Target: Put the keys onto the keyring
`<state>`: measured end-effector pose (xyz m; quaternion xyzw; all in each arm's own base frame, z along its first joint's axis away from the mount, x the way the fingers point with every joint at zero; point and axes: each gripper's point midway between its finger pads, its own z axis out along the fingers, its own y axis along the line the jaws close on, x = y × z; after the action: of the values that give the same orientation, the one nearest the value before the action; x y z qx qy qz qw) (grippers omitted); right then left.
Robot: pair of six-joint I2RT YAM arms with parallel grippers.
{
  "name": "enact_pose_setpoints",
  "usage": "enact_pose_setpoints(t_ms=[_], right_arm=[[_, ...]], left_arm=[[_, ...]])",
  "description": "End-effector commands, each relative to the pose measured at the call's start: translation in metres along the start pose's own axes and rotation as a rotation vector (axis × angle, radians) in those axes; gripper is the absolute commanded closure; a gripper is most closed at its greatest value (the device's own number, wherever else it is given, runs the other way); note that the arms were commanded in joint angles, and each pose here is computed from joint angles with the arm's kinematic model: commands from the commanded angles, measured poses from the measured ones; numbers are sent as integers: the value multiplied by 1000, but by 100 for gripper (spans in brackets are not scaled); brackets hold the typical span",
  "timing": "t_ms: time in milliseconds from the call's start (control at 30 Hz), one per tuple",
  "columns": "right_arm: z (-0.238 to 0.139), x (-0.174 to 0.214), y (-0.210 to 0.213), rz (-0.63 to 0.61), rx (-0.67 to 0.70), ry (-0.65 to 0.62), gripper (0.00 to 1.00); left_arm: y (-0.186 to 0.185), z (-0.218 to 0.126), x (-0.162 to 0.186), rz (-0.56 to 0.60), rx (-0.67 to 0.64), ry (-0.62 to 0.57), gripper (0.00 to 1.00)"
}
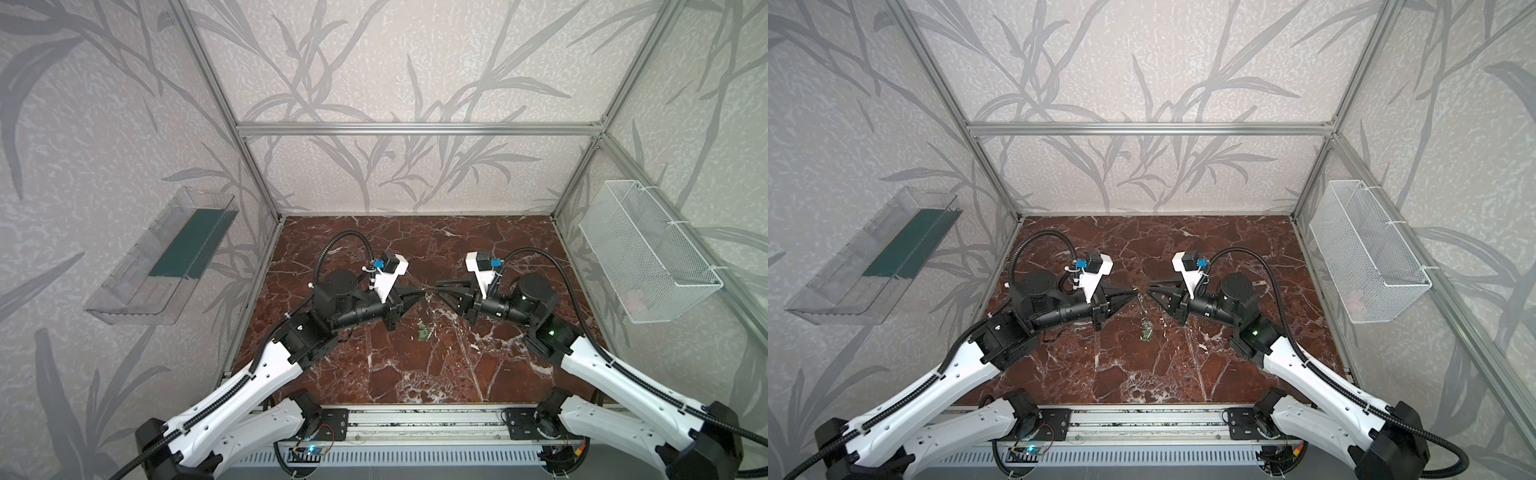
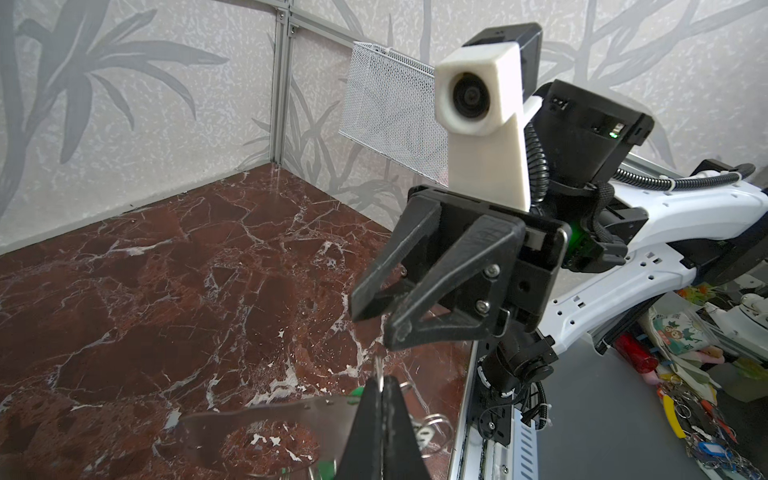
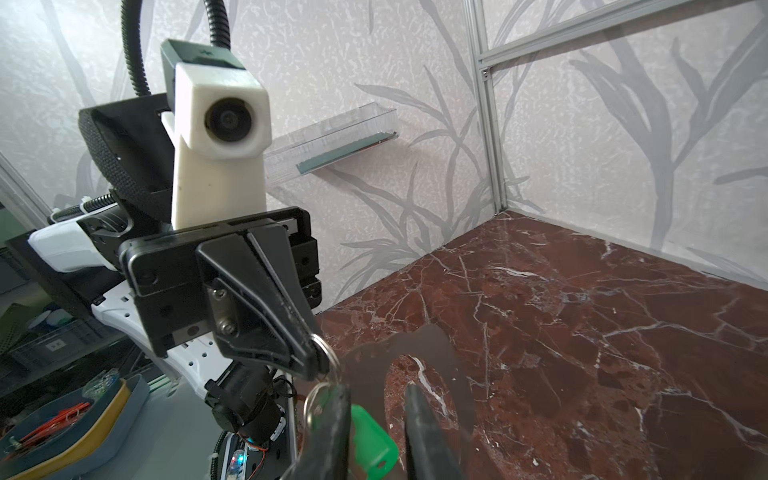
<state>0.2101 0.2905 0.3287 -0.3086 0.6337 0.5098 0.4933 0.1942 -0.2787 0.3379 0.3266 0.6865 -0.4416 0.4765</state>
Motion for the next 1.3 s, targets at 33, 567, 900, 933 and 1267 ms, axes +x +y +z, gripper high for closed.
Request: enact_pose_setpoints(t_ms=[33,567,900,933,1267], right_arm=[[3,-25,22,2,-121,-53,78],[6,-16,27,35,-185,-31,79],[5,-12,26,45,-187,-30,79],[4,-12,25,44,-178,-35,79],[-2,-15,19,38,-129,-70,78]], left_arm=[[-11,-3,-18,30,40,-54,100],[-7,-3,-22,30,17,-70,100],[-5,-4,-23,31,2,-76,100],[-5,-4,-22,31,3,-74,100],[-3,-7,-24,35,-18,-88,100]])
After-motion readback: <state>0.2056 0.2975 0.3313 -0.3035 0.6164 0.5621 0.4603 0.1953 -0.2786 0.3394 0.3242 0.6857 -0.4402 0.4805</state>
